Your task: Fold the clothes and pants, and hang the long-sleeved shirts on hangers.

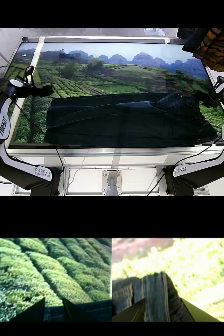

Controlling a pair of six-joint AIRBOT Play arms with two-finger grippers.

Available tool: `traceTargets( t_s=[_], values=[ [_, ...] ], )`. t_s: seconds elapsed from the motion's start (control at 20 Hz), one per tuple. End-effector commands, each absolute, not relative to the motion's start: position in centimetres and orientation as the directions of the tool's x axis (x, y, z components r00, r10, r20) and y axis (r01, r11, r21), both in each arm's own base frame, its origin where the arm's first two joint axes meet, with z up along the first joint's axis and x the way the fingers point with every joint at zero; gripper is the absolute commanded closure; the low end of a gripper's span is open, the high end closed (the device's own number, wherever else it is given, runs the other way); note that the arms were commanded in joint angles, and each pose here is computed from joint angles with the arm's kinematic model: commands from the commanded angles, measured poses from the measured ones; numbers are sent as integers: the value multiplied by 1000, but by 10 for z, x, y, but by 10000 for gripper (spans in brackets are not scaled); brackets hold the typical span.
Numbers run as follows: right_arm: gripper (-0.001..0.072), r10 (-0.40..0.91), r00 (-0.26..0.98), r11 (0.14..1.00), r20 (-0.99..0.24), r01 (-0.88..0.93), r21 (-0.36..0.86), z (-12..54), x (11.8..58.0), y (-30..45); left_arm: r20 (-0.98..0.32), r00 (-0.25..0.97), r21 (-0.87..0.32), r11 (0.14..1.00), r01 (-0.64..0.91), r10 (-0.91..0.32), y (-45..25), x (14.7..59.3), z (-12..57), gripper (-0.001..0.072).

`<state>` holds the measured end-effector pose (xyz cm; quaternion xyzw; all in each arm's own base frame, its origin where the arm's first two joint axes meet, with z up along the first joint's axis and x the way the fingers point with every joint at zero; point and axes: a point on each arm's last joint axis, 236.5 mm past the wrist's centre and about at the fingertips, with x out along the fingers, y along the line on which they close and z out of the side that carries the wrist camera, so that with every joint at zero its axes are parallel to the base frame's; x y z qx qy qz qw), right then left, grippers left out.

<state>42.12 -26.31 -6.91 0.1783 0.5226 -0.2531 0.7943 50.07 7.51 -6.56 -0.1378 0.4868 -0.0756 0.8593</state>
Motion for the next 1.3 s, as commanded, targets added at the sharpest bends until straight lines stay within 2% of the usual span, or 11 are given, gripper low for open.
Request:
traceTargets(
  t_s=[0.0,0.25,0.65,0.75,0.85,0.9,0.95,1.0,1.05,1.1,1.25],
  values=[
    [237,-231,352,804,-907,594,26,-66,437,-274,-838,467,-347,936,-56,-283,80,486,-71,427],
    [213,-194,303,802,-933,597,27,-85,430,-268,-914,283,-312,949,-32,-291,80,443,-93,426],
    [201,-111,283,787,-953,610,89,-106,429,-251,-916,271,-319,947,-44,-296,76,442,-97,430],
    [201,-46,292,768,-955,622,153,-117,434,-237,-914,258,-335,941,-43,-313,68,444,-106,506],
    [203,23,295,760,-955,615,209,-128,437,-222,-916,219,-352,935,-36,-336,55,442,-123,507],
    [227,34,301,755,-953,617,222,-128,439,-219,-918,203,-355,934,-30,-342,49,441,-130,516],
    [321,34,309,754,-951,617,227,-127,441,-219,-918,201,-352,936,-24,-341,46,443,-134,671],
    [468,31,315,755,-949,614,229,-124,443,-221,-918,216,-344,939,-20,-332,45,447,-134,687],
    [656,29,326,755,-945,612,235,-119,447,-222,-916,242,-332,943,-15,-319,46,454,-131,687],
    [682,29,343,754,-939,609,245,-113,452,-223,-913,270,-320,947,-10,-306,48,461,-125,688],
    [682,31,443,767,-896,564,306,-79,483,-227,-864,444,-275,961,-23,-237,64,501,-80,688]
  ],
)
